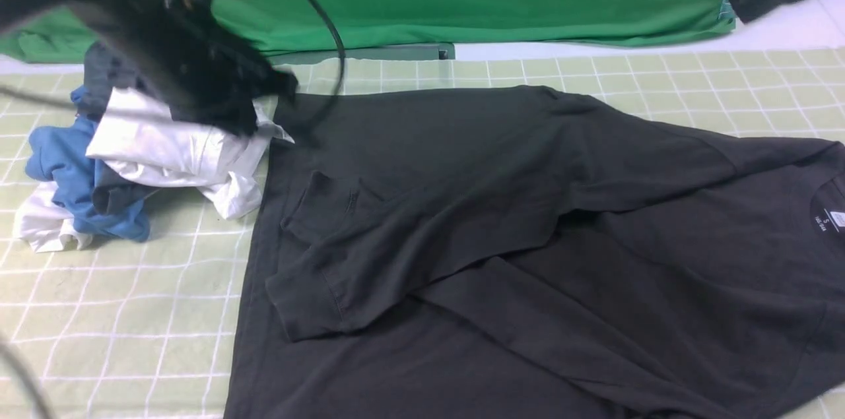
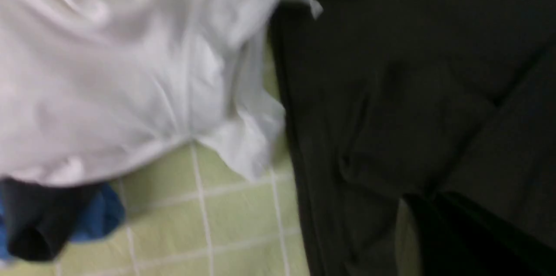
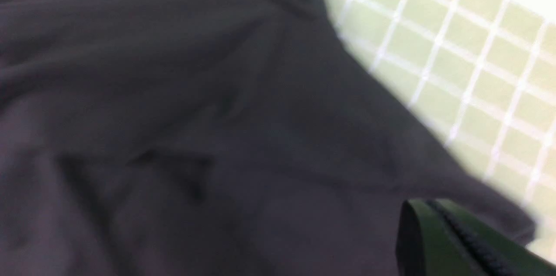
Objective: Fold a long-sleeved shirt over a green coffee tablecloth.
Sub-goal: 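Grasp the near edge of the shirt at its hem and shoulder corners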
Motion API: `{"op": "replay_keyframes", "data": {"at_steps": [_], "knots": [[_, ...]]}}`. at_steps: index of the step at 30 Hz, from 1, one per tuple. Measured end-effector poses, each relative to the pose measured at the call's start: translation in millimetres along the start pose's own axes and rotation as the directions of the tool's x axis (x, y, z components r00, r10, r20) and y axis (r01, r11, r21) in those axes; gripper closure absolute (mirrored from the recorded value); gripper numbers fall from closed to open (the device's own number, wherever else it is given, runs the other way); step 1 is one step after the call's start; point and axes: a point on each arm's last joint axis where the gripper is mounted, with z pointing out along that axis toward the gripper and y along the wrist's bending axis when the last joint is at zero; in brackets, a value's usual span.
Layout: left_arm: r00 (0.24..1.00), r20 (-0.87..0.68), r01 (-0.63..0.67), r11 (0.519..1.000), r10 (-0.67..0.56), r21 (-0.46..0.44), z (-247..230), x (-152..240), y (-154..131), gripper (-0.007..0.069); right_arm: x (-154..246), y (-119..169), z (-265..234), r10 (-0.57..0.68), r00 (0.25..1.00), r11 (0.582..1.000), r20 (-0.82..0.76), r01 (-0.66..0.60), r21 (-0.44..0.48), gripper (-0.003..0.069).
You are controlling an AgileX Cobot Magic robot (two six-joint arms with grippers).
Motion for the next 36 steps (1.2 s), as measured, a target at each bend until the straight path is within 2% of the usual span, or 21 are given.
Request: {"op": "replay_keyframes", "data": {"at_steps": [2,4,5,7,9,11,12,13,15,18,21,22,23,25,26,29,32,34,36], "knots": [[0.999,-0.041,-0.005,1.000,0.006,0.013,1,19,-10,0.0618,14,8,-5,-0.001,1.000,0.999,-0.011,0.000,-0.038,0.0653],[0.992,-0.122,-0.022,0.999,0.026,0.038,1,58,-30,0.0622,41,21,-8,0.000,0.999,0.995,-0.035,-0.004,-0.096,0.0653],[0.990,-0.140,-0.015,0.999,0.020,0.037,4,64,-31,0.0622,43,22,-8,-0.001,0.999,0.995,-0.037,-0.003,-0.099,0.0653],[0.975,-0.222,-0.013,0.999,0.022,0.042,9,101,-43,0.0622,67,31,-4,-0.009,0.998,0.992,-0.061,0.001,-0.129,0.0653],[0.946,-0.324,0.000,1.000,0.008,0.023,19,141,-47,0.0615,89,39,2,-0.016,0.995,0.989,-0.097,0.002,-0.148,0.0653],[0.932,-0.362,-0.001,1.000,0.007,0.016,22,157,-49,0.0607,100,42,7,-0.015,0.993,0.988,-0.116,-0.003,-0.154,0.0653],[0.908,-0.418,-0.005,1.000,0.003,-0.002,28,179,-49,0.0591,112,45,12,-0.013,0.992,0.987,-0.127,-0.007,-0.158,0.0653],[0.906,-0.422,-0.006,1.000,0.004,-0.004,28,181,-49,0.0586,114,46,13,-0.013,0.991,0.987,-0.131,-0.008,-0.160,0.0653],[0.889,-0.456,0.014,0.999,-0.027,-0.031,36,201,-46,0.0538,126,49,19,-0.009,0.990,0.987,-0.141,-0.014,-0.161,0.0654],[0.889,-0.452,0.049,0.998,-0.066,-0.049,40,207,-44,0.0466,133,51,24,-0.007,0.989,0.987,-0.150,-0.017,-0.162,0.0654],[0.897,-0.430,0.087,0.994,-0.104,-0.060,44,211,-43,0.0301,138,52,29,-0.013,0.986,0.985,-0.167,-0.015,-0.169,0.0654],[0.900,-0.421,0.093,0.994,-0.109,-0.058,45,211,-43,0.0271,137,52,29,-0.014,0.986,0.985,-0.166,-0.015,-0.170,0.0654],[0.909,-0.400,0.104,0.993,-0.116,-0.052,47,210,-43,0.0202,137,52,29,-0.016,0.987,0.986,-0.162,-0.012,-0.169,0.0654],[0.915,-0.386,0.112,0.993,-0.121,-0.047,48,210,-43,0.0157,137,52,29,-0.015,0.987,0.985,-0.159,-0.012,-0.171,0.0654],[0.919,-0.371,0.129,0.991,-0.135,-0.040,49,209,-44,0.0096,137,53,29,-0.017,0.987,0.985,-0.157,-0.010,-0.175,0.0654],[0.902,-0.399,0.158,0.986,-0.164,-0.047,56,213,-45,0.0045,137,53,29,-0.020,0.987,0.983,-0.158,-0.009,-0.182,0.0654],[0.888,-0.426,0.160,0.985,-0.171,-0.061,59,214,-46,0.0067,139,54,28,-0.031,0.984,0.982,-0.175,-0.003,-0.191,0.0654],[0.884,-0.440,0.141,0.988,-0.157,-0.070,61,214,-45,0.0133,141,55,28,-0.058,0.980,0.978,-0.193,0.017,-0.206,0.0654],[0.883,-0.444,0.130,0.989,-0.150,-0.073,61,215,-44,0.0253,143,56,27,-0.087,0.974,0.973,-0.211,0.038,-0.227,0.0652]]}}
